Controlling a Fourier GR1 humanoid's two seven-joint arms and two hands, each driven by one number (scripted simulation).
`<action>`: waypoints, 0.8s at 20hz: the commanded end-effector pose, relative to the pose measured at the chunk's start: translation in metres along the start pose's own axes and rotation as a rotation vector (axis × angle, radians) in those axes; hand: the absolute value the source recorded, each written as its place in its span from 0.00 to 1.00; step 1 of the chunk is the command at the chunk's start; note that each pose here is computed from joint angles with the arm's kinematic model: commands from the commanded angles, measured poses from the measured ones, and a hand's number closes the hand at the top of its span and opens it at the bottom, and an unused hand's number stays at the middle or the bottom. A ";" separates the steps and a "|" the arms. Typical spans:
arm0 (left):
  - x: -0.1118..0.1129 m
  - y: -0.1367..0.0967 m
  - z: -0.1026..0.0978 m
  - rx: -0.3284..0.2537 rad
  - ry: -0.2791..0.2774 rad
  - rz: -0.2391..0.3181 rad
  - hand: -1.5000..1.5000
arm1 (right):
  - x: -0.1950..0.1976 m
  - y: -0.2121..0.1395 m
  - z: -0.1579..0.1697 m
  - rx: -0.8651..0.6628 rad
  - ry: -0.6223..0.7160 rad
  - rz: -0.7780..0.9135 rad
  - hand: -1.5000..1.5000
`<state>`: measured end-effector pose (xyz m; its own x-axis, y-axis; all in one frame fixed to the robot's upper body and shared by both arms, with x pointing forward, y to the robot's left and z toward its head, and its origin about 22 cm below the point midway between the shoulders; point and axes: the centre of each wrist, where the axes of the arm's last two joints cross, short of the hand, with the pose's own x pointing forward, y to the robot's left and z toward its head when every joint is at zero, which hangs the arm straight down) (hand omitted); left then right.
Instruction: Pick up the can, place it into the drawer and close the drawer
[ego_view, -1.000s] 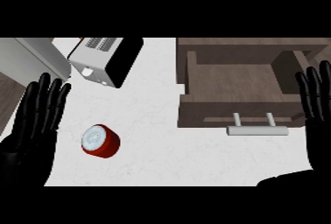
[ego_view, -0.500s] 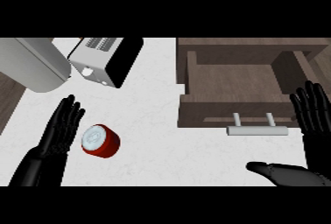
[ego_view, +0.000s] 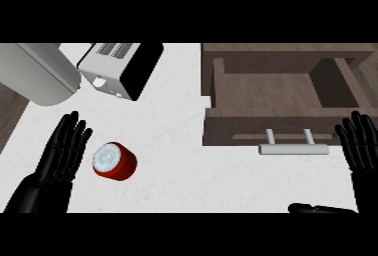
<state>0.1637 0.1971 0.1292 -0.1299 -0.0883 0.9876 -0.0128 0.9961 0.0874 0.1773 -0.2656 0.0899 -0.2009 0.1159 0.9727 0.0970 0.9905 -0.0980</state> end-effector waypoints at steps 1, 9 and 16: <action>-0.007 0.000 -0.010 0.026 0.023 0.032 0.00 | -0.008 -0.013 -0.006 -0.005 0.006 0.002 0.00; -0.041 0.024 -0.002 0.045 0.053 0.007 0.00 | 0.006 -0.015 0.001 -0.008 -0.001 -0.005 0.00; -0.062 0.008 -0.043 0.056 0.066 -0.006 0.00 | -0.013 -0.026 0.027 -0.017 0.006 0.020 0.00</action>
<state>0.1930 0.2117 0.0864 -0.0758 -0.0932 0.9928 -0.0531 0.9946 0.0893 0.1622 -0.2875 0.0820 -0.2065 0.1234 0.9706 0.1117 0.9885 -0.1019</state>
